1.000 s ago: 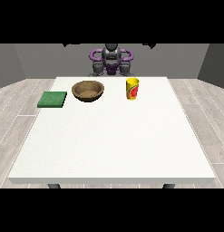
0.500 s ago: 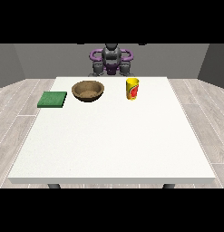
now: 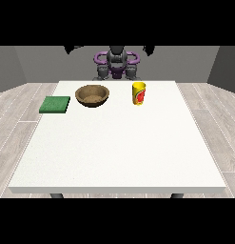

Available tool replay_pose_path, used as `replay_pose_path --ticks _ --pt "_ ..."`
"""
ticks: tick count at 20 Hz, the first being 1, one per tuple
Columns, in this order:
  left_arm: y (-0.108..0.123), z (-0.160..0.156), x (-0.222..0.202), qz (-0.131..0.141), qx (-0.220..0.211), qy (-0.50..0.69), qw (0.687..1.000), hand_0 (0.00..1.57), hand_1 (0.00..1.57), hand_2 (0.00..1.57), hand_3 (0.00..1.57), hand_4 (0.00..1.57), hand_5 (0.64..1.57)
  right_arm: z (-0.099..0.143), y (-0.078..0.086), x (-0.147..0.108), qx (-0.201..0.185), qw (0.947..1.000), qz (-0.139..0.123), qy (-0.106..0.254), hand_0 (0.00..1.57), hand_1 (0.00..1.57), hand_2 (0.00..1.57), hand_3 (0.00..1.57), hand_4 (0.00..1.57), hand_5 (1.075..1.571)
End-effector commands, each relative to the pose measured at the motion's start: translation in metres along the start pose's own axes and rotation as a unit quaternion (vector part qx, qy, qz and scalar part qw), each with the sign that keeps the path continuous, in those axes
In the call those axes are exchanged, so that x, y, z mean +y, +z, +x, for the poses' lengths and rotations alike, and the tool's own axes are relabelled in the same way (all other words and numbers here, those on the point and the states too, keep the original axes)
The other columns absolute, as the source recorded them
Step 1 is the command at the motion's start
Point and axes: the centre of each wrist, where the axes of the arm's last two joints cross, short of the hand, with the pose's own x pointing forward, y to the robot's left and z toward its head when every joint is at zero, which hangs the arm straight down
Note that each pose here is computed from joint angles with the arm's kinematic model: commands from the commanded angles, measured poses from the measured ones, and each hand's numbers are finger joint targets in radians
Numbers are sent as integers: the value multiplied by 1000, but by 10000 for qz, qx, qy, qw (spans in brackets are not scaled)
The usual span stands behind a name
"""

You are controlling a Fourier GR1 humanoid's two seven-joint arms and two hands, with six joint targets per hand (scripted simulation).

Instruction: Pick the cup and pour the ball into the bowl, then pick the bowl and place it on the pad

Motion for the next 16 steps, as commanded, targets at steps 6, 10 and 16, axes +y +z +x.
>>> replay_pose_path --ticks 6,10,16 --pt "-40 -25 0 161 -904 -466 9947 0 0 0 0 0 1495 -18 -11 -45 -728 9969 302 28 0 0 0 0 303 1571" --pt "-54 -44 -3 124 -1038 -632 9925 0 0 0 0 0 1494 -34 -21 -50 -855 9959 304 52 0 0 0 0 283 1571" --pt "-73 -65 12 284 -884 -791 9925 0 0 0 0 0 1473 -36 -28 -66 -801 9963 239 194 0 0 0 0 227 1571"
